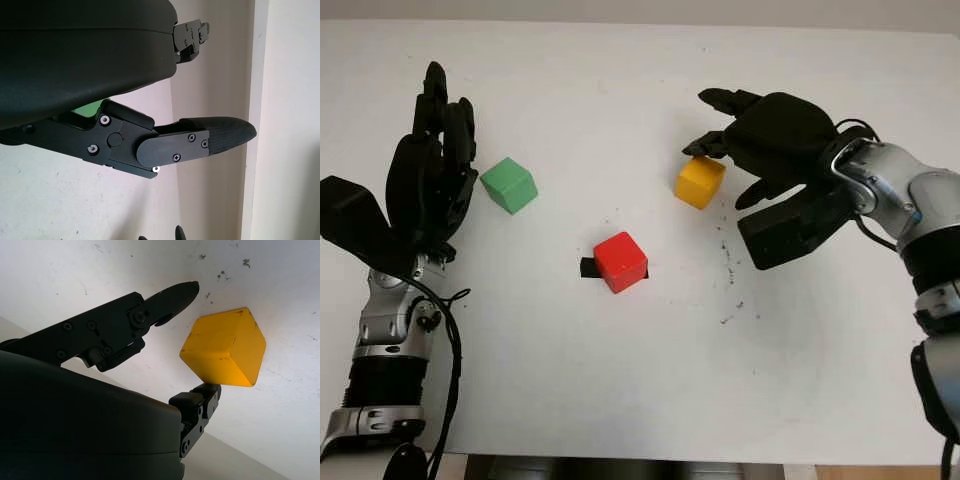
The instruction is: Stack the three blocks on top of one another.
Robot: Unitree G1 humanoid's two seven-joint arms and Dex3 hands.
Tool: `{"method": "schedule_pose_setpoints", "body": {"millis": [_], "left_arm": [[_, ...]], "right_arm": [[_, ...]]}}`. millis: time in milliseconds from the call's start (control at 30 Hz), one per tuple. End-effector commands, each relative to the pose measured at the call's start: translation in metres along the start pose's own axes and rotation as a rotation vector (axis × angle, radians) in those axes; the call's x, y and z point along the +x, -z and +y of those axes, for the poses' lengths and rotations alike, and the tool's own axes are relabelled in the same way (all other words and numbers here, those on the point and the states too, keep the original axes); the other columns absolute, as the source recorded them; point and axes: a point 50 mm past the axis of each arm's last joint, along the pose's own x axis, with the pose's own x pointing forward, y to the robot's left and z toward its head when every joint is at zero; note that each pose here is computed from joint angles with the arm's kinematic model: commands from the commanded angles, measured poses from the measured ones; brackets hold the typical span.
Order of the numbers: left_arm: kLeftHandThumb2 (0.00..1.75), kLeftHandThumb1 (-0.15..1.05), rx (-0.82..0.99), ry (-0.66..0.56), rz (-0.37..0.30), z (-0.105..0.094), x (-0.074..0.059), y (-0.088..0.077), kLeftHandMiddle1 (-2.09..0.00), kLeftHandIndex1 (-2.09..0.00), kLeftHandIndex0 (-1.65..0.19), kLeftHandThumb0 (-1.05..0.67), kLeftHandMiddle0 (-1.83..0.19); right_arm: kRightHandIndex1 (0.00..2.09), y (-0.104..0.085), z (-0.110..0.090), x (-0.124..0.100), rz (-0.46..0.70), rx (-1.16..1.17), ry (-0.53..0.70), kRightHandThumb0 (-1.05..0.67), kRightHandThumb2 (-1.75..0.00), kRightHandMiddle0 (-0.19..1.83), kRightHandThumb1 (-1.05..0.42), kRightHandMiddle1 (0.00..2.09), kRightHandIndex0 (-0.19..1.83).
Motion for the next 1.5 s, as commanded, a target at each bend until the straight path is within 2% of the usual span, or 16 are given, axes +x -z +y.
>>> {"method": "schedule_pose_setpoints", "body": {"millis": [0, 233, 633, 1267, 1400, 1467], "left_arm": [[0.55, 1.05, -0.003, -0.004, -0.001, 0.0016, -0.0026, 0.0002, -0.05, -0.05, 0.19, -0.76, 0.15], [0.55, 1.05, 0.006, -0.008, 0.003, 0.0010, -0.0033, 0.0004, -0.06, -0.05, 0.18, -0.76, 0.14], [0.56, 1.05, -0.001, -0.001, 0.005, 0.0001, -0.0041, 0.0011, -0.05, -0.05, 0.19, -0.75, 0.15], [0.56, 1.05, 0.008, -0.002, 0.007, 0.0000, -0.0044, 0.0009, -0.06, -0.04, 0.18, -0.75, 0.14], [0.55, 1.05, 0.005, -0.003, 0.006, 0.0003, -0.0044, 0.0009, -0.06, -0.04, 0.18, -0.75, 0.14], [0.56, 1.05, 0.005, -0.003, 0.008, 0.0003, -0.0046, 0.0008, -0.05, -0.04, 0.18, -0.75, 0.14]], "right_arm": [[0.05, -0.0008, -0.0051, 0.0028, -0.007, 0.005, 0.028, -0.46, -0.06, 0.43, -0.85, 0.11, 0.02], [0.06, -0.0037, -0.0099, 0.0074, -0.023, -0.001, 0.084, -0.46, -0.06, 0.44, -0.85, 0.11, 0.02], [0.06, -0.0039, -0.0101, 0.0092, -0.022, -0.001, 0.095, -0.45, -0.05, 0.50, -0.86, 0.12, 0.04], [0.08, -0.0071, -0.0035, 0.0097, -0.047, -0.003, 0.073, -0.43, -0.06, 0.79, -0.88, 0.25, 0.14], [0.10, -0.0081, -0.0020, 0.0087, -0.068, 0.006, 0.100, -0.42, -0.06, 0.89, -0.88, 0.33, 0.21], [0.07, -0.0072, -0.0024, 0.0081, -0.068, 0.007, 0.098, -0.42, -0.05, 0.80, -0.89, 0.63, 0.24]]}}
